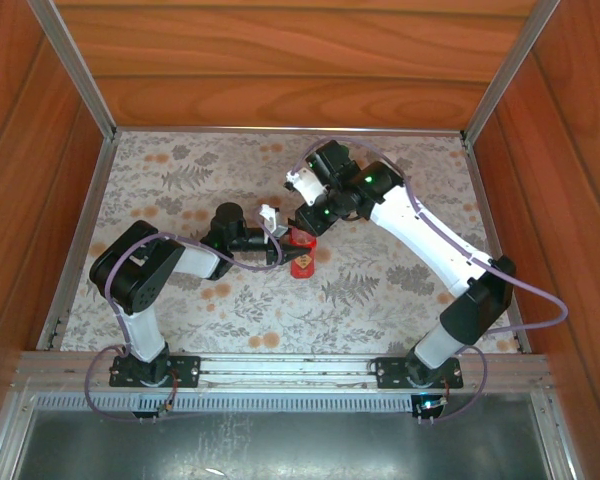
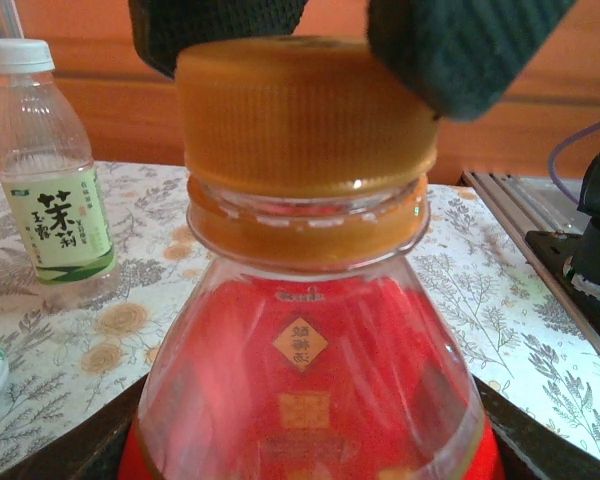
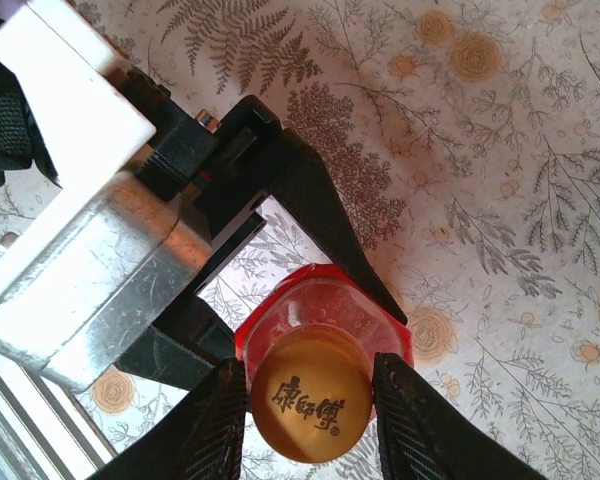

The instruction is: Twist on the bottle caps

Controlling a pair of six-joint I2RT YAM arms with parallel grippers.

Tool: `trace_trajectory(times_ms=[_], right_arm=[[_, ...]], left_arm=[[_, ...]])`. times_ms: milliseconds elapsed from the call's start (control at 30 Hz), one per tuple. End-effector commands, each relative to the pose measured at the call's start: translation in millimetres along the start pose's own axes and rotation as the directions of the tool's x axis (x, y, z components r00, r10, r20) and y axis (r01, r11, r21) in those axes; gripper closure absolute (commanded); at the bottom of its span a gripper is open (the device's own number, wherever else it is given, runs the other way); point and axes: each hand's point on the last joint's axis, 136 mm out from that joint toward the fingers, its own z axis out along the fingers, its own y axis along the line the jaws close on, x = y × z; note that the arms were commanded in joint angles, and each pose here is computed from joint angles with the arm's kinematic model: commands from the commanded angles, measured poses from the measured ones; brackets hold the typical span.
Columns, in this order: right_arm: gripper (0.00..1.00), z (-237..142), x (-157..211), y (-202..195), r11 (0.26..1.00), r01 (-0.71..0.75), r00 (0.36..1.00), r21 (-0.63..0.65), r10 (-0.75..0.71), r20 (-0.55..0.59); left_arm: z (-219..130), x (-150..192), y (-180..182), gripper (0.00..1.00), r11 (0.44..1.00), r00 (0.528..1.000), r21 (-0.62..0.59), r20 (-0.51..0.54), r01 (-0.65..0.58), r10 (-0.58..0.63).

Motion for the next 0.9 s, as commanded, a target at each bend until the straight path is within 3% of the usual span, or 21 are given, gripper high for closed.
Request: trace_trajectory(times_ms=[0, 367, 633, 867], right_arm=[[0.61, 1.1, 0.8, 0.7, 1.000, 0.027, 0.999, -0.001, -0.027, -0.022], [0.70, 3.3, 1.1, -4.3, 1.000, -0.002, 1.000, 0.028, 0.003, -0.027], [0.73, 4.5, 9.4, -27.3, 0.960, -0.199, 0.980, 0.195, 0.197, 0.028], [0.76, 7.7, 15.9, -57.2, 0.836, -0.437, 0.899, 0.331, 0.409, 0.155]], left_arm=[[-3.3, 27.5, -0.2, 0.41, 0.996, 0.993, -0.004, -0.065, 0.094, -0.094], [-2.3, 26.4, 5.7, 0.41, 0.995, 0.993, -0.029, -0.063, 0.098, -0.099], [6.5, 13.0, 45.3, 0.41, 0.963, 0.993, -0.248, -0.032, 0.103, -0.114], [21.1, -5.5, 67.0, 0.41, 0.867, 0.997, -0.495, -0.003, 0.062, -0.072]])
